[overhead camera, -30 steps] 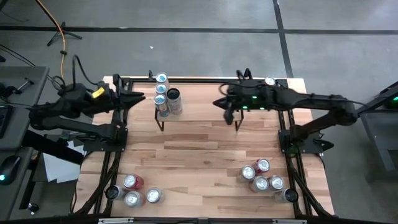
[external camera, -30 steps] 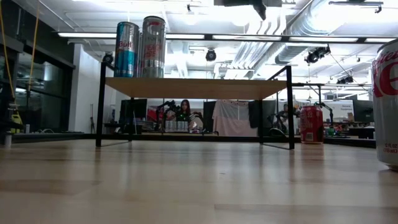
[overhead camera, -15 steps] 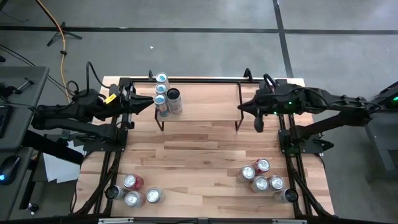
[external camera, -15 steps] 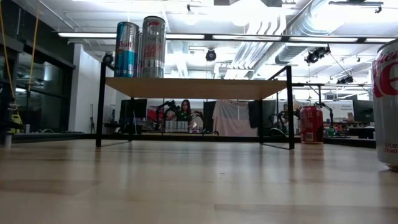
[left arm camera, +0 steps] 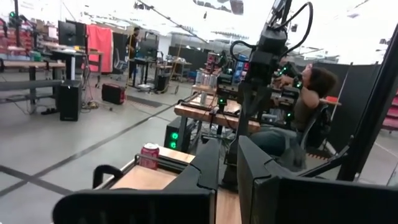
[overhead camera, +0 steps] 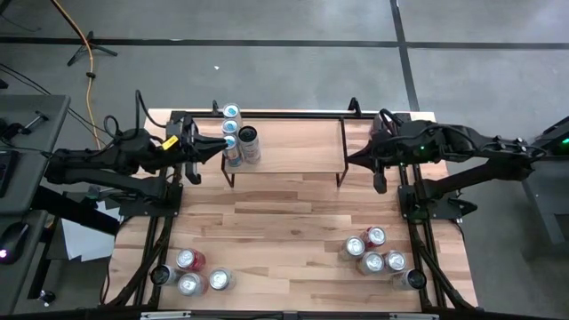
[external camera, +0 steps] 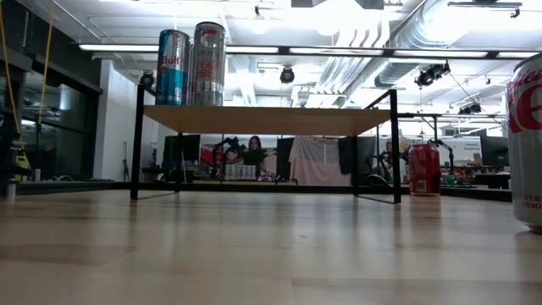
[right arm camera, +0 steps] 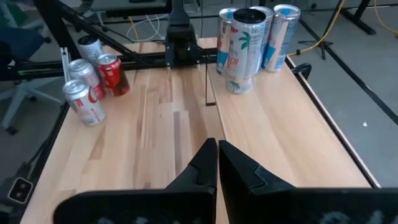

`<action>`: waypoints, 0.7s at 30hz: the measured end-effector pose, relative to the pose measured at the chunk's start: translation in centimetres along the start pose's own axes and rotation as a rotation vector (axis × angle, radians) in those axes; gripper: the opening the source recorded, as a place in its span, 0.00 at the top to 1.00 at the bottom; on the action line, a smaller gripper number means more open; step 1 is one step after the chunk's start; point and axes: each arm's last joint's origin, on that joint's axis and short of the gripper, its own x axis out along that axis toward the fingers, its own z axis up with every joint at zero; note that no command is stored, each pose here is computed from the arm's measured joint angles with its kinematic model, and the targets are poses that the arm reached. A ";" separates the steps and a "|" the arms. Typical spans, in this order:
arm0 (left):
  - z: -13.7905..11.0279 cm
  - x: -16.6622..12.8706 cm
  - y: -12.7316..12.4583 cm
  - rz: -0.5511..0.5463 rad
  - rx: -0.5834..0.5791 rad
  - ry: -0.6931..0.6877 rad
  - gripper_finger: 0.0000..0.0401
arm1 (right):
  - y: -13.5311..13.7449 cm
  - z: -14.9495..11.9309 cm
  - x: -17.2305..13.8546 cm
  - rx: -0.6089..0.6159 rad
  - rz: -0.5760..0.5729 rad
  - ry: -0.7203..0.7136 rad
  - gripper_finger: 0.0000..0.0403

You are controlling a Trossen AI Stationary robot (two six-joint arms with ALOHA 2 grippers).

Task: Place canned beverage on shelf
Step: Put the left white-pink soda can aligned with the other white-pink soda can on the shelf

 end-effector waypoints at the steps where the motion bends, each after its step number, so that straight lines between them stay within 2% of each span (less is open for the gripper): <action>1: 0.0 0.0 0.0 0.000 0.013 -0.001 1.00 | 0.0 0.0 0.0 0.001 0.000 -0.002 1.00; 5: 0.0 0.0 0.0 0.001 0.056 0.000 0.98 | -0.1 0.2 0.0 0.024 -0.026 -0.018 1.00; 8: -0.1 0.1 0.0 0.003 0.060 0.003 0.91 | -0.1 0.2 0.0 0.054 -0.039 -0.029 1.00; 12: 0.0 1.0 -0.3 -0.002 0.040 0.023 0.74 | -0.2 0.3 0.0 0.081 -0.063 -0.039 1.00; 16: 0.6 3.0 -1.2 -0.071 0.019 0.073 0.54 | -0.3 0.3 0.2 0.080 -0.108 -0.037 1.00; 21: 3.1 5.4 -2.8 -0.217 0.020 0.288 0.34 | -0.2 0.3 0.9 0.078 -0.121 -0.021 1.00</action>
